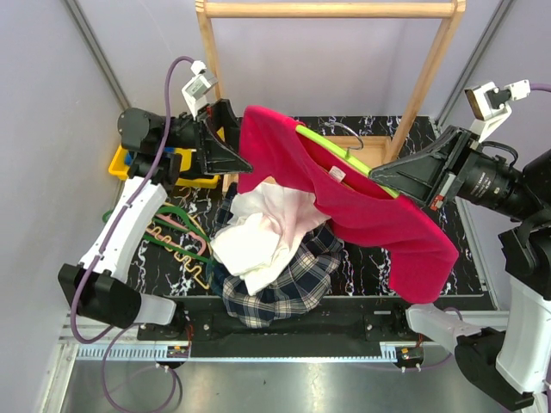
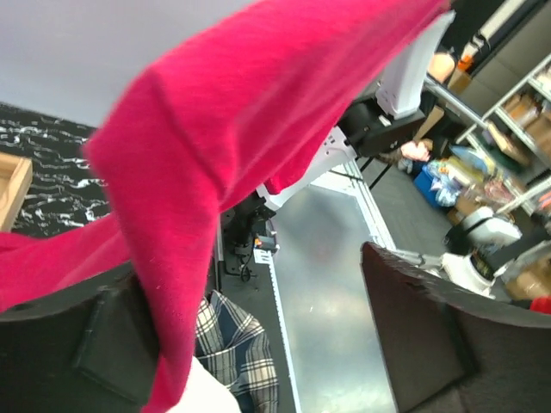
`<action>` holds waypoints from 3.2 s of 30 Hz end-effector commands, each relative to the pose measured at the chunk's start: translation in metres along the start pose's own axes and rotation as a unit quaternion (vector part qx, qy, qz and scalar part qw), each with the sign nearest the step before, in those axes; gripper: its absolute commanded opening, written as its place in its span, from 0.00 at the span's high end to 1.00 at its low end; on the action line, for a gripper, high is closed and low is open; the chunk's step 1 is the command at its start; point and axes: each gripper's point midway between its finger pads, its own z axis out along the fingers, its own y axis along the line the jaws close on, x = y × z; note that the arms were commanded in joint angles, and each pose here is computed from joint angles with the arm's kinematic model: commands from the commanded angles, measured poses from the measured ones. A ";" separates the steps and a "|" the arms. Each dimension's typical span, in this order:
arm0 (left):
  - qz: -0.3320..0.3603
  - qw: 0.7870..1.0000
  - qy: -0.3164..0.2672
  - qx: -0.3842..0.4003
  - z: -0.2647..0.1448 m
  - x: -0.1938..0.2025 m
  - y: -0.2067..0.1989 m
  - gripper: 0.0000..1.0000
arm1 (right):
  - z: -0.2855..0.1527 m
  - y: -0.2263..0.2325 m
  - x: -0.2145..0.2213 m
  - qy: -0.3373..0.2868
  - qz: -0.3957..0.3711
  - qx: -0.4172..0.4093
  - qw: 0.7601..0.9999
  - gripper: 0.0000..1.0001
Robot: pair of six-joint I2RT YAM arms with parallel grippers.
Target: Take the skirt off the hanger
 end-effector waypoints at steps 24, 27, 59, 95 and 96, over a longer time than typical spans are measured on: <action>0.059 0.960 -0.109 -0.251 -0.157 -0.030 0.020 1.00 | -0.041 0.038 -0.044 -0.127 -0.149 0.074 0.978 1.00; 0.071 0.959 -0.090 -0.260 -0.159 -0.013 0.015 1.00 | -0.041 0.036 -0.042 -0.121 -0.148 0.076 0.979 1.00; 0.085 0.990 0.022 -0.107 -0.062 0.024 -0.046 1.00 | 0.074 -0.177 0.115 0.087 0.023 0.068 0.994 0.32; 0.082 0.990 0.025 -0.108 -0.062 0.026 -0.048 1.00 | 0.185 -0.216 0.178 0.176 -0.188 0.059 0.965 0.43; 0.083 0.990 0.024 -0.108 -0.062 0.025 -0.048 1.00 | 0.187 -0.219 0.183 0.180 -0.197 0.073 0.961 0.47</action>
